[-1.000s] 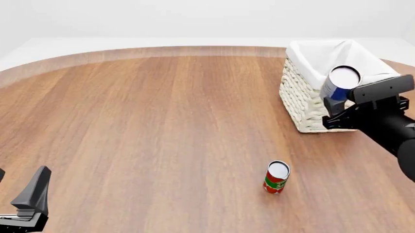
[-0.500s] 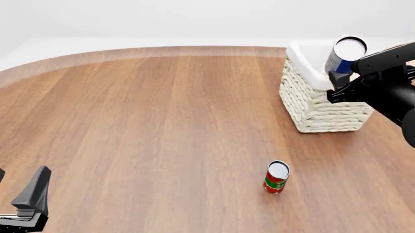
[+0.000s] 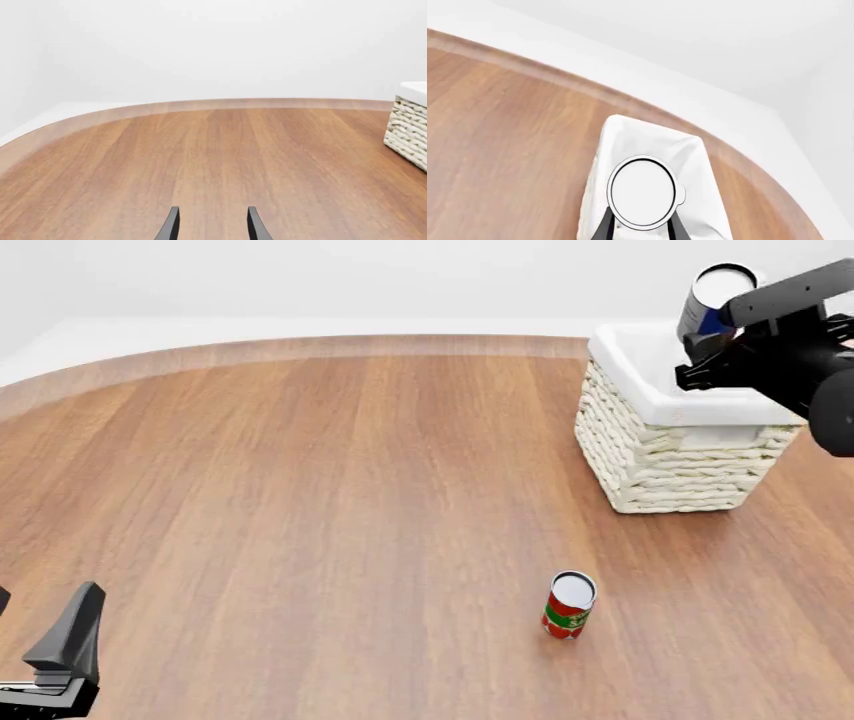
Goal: Pick up the alphabet soup and the cream cheese box, and put them in the basket.
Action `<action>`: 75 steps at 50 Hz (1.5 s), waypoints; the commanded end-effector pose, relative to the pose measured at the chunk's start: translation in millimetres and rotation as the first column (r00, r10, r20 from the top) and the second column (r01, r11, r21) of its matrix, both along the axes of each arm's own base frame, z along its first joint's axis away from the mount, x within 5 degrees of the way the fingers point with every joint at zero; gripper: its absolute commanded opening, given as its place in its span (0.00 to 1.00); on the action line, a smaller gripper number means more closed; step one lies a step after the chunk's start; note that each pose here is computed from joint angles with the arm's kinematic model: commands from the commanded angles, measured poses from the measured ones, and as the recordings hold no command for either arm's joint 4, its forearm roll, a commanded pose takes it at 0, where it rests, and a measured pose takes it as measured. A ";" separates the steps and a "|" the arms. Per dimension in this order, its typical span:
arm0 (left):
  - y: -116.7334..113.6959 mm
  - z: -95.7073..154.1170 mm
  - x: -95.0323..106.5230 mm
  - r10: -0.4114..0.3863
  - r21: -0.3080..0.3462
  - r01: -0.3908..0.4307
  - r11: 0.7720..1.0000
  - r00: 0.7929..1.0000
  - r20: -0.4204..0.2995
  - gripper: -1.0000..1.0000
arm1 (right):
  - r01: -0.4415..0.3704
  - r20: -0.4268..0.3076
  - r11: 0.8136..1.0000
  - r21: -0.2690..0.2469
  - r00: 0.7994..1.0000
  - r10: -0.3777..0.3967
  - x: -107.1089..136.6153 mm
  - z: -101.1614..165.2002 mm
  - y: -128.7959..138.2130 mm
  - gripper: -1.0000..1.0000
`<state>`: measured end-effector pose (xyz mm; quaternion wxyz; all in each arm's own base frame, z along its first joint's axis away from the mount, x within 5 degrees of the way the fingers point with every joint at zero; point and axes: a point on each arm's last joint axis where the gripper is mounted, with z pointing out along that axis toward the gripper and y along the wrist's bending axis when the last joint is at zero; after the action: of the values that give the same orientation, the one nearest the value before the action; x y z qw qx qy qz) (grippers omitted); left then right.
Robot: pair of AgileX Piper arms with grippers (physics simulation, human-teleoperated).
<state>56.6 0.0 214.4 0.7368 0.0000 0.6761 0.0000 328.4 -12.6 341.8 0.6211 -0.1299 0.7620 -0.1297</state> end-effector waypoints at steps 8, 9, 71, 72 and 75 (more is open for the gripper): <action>0.0 0.0 0.0 0.000 0.000 0.000 1.000 1.000 0.000 1.00 | 0.045 0.000 0.998 0.047 0.999 -0.045 55.0 12.1 -15.3 0.00; 0.0 0.0 0.0 0.000 0.000 0.000 1.000 1.000 0.000 1.00 | 0.047 -0.002 0.998 0.049 0.999 -0.046 56.9 12.0 -15.8 0.00; 0.0 0.0 0.0 0.000 0.000 0.000 1.000 1.000 0.000 1.00 | 0.149 -0.232 0.980 0.130 0.966 -0.116 93.4 -13.5 -42.8 0.00; 0.0 0.0 0.0 0.000 0.000 0.000 1.000 1.000 0.000 1.00 | 0.150 -0.235 0.980 0.130 0.965 -0.116 93.8 -13.9 -42.9 0.00; 0.0 0.0 0.0 0.000 0.000 0.000 1.000 1.000 0.000 1.00 | 0.152 -0.243 0.979 0.133 0.963 -0.116 95.1 -14.9 -43.0 0.00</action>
<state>56.6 0.0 214.4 0.7368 0.0000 0.6761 0.0000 420.2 -54.8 323.3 0.5269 -0.0624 0.8404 -0.1101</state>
